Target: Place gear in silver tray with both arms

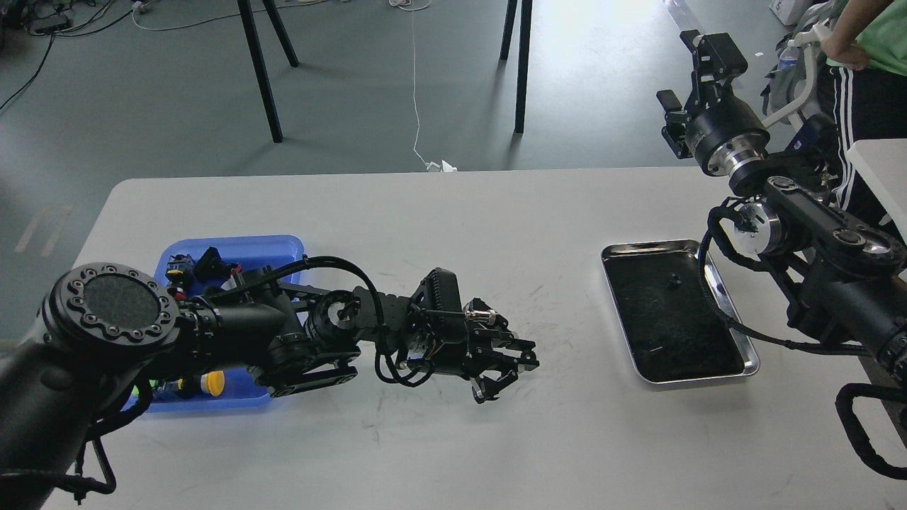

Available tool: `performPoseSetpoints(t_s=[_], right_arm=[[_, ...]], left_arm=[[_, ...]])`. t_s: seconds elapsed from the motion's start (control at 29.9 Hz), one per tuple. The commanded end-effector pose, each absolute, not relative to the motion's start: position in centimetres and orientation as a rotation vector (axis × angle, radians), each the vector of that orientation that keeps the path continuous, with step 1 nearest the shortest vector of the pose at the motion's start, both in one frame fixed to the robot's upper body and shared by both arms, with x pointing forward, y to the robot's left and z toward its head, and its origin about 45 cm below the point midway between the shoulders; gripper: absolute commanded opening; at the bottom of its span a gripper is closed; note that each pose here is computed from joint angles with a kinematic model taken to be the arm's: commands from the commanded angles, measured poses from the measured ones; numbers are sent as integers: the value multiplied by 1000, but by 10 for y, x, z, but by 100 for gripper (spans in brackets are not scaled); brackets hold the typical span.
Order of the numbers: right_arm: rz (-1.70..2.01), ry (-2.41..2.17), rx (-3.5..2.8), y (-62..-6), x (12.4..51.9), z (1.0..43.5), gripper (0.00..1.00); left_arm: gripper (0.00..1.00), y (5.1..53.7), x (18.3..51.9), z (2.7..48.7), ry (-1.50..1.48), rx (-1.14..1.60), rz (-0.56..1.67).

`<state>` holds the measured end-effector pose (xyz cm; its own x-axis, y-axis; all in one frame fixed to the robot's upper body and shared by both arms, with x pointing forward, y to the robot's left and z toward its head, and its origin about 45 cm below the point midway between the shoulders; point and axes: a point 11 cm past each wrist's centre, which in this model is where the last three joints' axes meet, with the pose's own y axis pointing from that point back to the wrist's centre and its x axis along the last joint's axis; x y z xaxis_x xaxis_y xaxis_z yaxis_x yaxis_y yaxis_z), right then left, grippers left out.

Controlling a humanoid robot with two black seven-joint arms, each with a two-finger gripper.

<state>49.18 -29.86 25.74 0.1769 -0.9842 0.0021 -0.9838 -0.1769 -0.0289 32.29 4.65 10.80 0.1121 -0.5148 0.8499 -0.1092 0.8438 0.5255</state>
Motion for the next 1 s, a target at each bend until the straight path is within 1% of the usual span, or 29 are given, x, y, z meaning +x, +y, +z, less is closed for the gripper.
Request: performPoseSetpoints(t_s=[0.0, 0.17, 0.27, 0.4, 0.47, 0.57, 0.6, 0.63, 0.67, 0.8, 0.87, 0.97], right_arm=[[-31, 2000, -2397, -298, 492, 257, 94], [-30, 1996, -2399, -297, 492, 257, 94], [-33, 1992, -2401, -297, 492, 258, 94], [-35, 1987, -2403, -296, 492, 259, 94], [-36, 1982, -2412, -295, 492, 259, 94], [-47, 1970, -2446, -291, 491, 257, 94], [-54, 1967, -2454, -290, 491, 257, 94], [-55, 1964, -2459, -289, 491, 258, 94], [-57, 1966, -2465, -289, 491, 258, 95], [-72, 1933, -2483, -282, 492, 264, 95], [-83, 1924, -2507, -279, 492, 264, 95], [-129, 1916, -2547, -279, 492, 269, 95]], left_arm=[[28, 47, 323, 108, -1447, 532, -320], [31, 49, 324, 108, -1445, 536, -321], [43, 56, 329, 109, -1447, 554, -309], [45, 64, 333, 110, -1447, 569, -303], [51, 73, 342, 116, -1455, 590, -285], [59, 100, 365, 132, -1452, 649, -209], [67, 107, 373, 139, -1448, 663, -176], [80, 116, 380, 146, -1443, 670, -147], [88, 126, 386, 153, -1433, 673, -121], [90, 170, 415, 181, -1388, 733, 82], [97, 202, 427, 195, -1365, 776, 188], [98, 254, 439, 215, -1335, 845, 330]])
